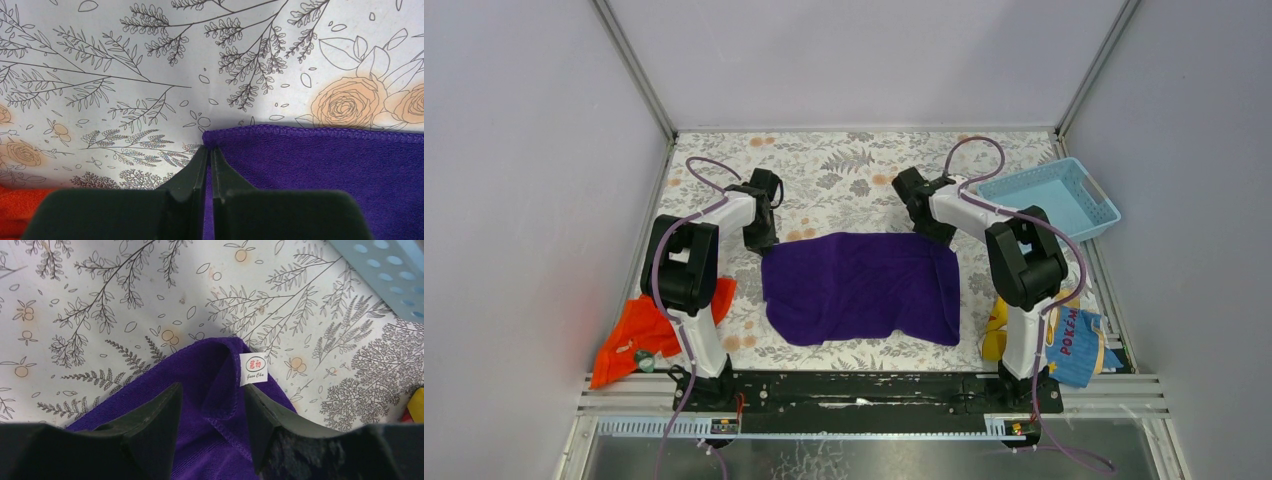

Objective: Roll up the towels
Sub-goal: Flatten out the towel at the center of the board.

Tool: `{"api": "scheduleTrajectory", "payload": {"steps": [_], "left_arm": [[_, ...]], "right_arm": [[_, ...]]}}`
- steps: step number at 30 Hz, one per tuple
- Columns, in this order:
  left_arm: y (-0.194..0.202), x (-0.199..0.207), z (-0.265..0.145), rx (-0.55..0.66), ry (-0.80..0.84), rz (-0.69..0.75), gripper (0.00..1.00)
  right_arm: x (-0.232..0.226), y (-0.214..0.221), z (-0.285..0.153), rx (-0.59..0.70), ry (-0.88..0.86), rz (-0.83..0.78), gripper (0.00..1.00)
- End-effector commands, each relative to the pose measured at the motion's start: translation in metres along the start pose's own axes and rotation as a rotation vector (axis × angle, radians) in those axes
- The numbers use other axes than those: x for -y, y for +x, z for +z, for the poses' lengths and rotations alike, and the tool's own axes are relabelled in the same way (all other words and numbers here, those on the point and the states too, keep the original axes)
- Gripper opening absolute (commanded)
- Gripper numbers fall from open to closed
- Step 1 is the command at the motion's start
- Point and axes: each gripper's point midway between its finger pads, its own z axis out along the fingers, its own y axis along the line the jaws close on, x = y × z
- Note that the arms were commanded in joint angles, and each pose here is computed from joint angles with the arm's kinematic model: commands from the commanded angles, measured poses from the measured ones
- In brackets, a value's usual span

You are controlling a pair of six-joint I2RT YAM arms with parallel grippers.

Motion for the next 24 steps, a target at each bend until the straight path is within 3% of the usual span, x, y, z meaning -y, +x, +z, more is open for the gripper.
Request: {"api": "scheduleTrajectory", "payload": {"steps": [1,10,13,19,24], "left_arm": [[0.016,-0.009,0.008,-0.058,-0.023,0.021,0.0],[0.017,-0.008,0.008,-0.058,-0.021,0.022,0.0],[0.016,-0.008,0.008,-0.058,-0.022,0.024,0.0],[0.017,-0.009,0.009,-0.061,-0.024,0.024,0.0],[0.017,-0.007,0.009,-0.061,-0.021,0.025,0.0]], "right_arm": [[0.011,-0.025,-0.023,0.088,0.019,0.104,0.57],[0.013,-0.032,-0.035,0.089,0.016,0.129,0.59],[0.002,-0.042,-0.05,0.09,-0.076,0.123,0.6],[0.012,-0.091,-0.079,0.267,-0.141,0.024,0.63],[0.007,-0.064,-0.062,0.142,-0.161,-0.116,0.62]]}}
